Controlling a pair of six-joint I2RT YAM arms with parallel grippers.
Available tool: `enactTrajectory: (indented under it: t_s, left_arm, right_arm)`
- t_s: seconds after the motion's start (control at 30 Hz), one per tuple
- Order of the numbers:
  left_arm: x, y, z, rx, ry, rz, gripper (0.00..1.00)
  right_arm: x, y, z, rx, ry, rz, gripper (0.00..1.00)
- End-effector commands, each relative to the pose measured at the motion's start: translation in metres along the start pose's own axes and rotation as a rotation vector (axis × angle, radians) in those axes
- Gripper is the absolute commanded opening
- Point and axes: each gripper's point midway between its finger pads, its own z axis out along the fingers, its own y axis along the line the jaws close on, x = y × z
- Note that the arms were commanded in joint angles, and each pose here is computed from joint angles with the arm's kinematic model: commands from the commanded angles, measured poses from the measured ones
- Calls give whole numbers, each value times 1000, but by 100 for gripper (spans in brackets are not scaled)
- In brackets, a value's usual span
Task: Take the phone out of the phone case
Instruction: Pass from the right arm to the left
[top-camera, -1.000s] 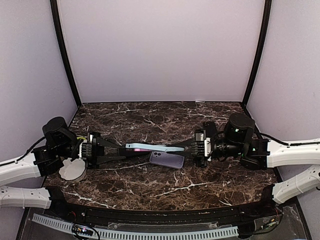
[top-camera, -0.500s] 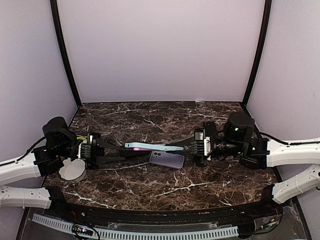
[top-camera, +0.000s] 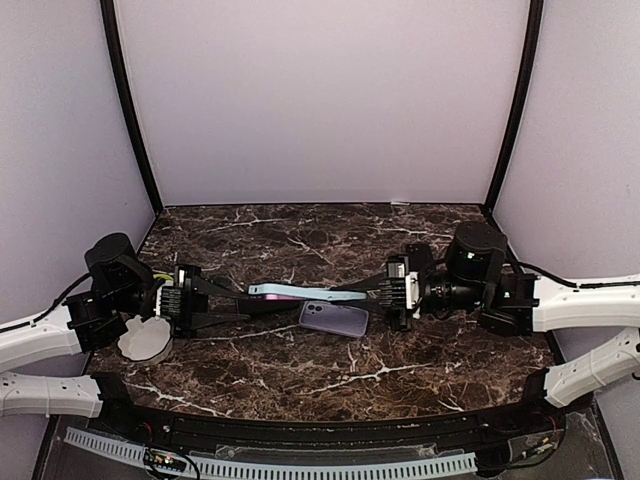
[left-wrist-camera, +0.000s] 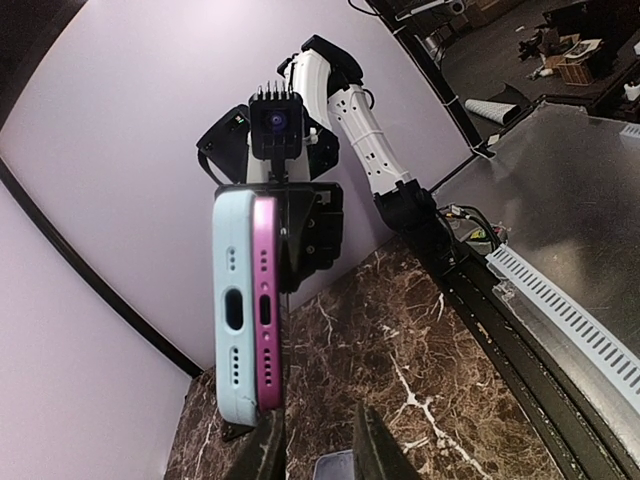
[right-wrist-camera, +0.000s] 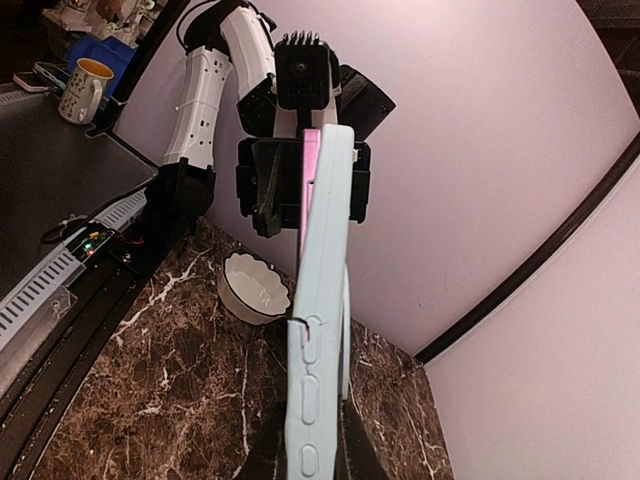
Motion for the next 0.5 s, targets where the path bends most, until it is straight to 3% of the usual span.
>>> enactTrajectory:
  t_s: [0.0,0.47]
  left_arm:
    - [-4,4,0,-12,-9,9,26]
    - [-1,9,-1,-45,9,11,30]
  right_arm:
    - [-30,-17,2,25,-89,-44,0]
    - [-28,-1,8,-92,-85,0,0]
